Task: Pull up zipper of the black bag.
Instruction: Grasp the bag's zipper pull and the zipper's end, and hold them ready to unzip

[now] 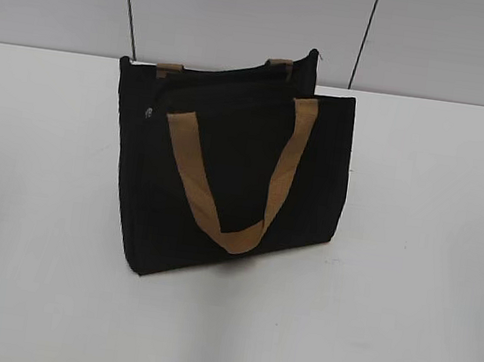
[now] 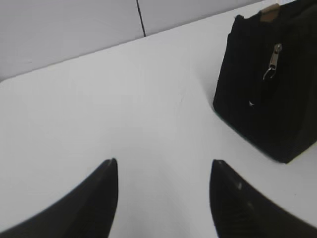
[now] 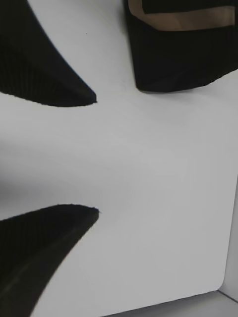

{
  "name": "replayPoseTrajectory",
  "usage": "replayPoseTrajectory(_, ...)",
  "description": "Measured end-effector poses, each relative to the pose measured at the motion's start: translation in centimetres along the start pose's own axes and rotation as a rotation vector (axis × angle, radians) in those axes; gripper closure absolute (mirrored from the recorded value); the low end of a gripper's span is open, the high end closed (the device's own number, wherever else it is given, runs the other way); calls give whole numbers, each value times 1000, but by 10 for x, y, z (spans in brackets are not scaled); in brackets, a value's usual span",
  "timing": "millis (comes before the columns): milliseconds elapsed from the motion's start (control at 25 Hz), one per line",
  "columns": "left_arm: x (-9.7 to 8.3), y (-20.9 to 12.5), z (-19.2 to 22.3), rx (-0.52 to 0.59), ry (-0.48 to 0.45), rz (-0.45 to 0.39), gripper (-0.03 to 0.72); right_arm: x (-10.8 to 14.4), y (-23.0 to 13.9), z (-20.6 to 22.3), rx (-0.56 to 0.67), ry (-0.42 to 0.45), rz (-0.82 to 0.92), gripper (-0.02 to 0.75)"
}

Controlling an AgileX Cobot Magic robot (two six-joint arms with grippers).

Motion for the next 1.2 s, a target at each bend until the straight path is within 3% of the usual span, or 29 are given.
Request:
replayPoseTrajectory(360, -34, 17, 55, 2, -300, 132, 243, -3, 50, 24, 51, 87, -75, 254)
replayPoseTrajectory(480, -41, 13, 81, 49, -379, 126, 243, -5, 57, 34, 77, 97, -106, 254)
replayPoseTrajectory(880, -51, 3, 144, 38, -481, 274, 243, 7, 69, 72, 119, 250, -127, 254)
replayPoseTrajectory(1000, -51, -8, 167, 56, -489, 323, 243, 8, 74, 73, 83, 257, -152, 254)
replayPoseTrajectory(1200, -60, -17, 200, 56, -557, 300, 243, 6, 81, 74, 35, 239, -176, 254)
Point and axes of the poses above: a point on each arm's last joint axis where the gripper is mounted, z pointing out along that axis toward the gripper, x along the wrist's bending axis when the last joint is at zero, y = z × x, the point moved 6 cm from there along z, pointing out along that axis toward the gripper, and after that the axes turned 3 degrees about -z, right-handed, at the moved point
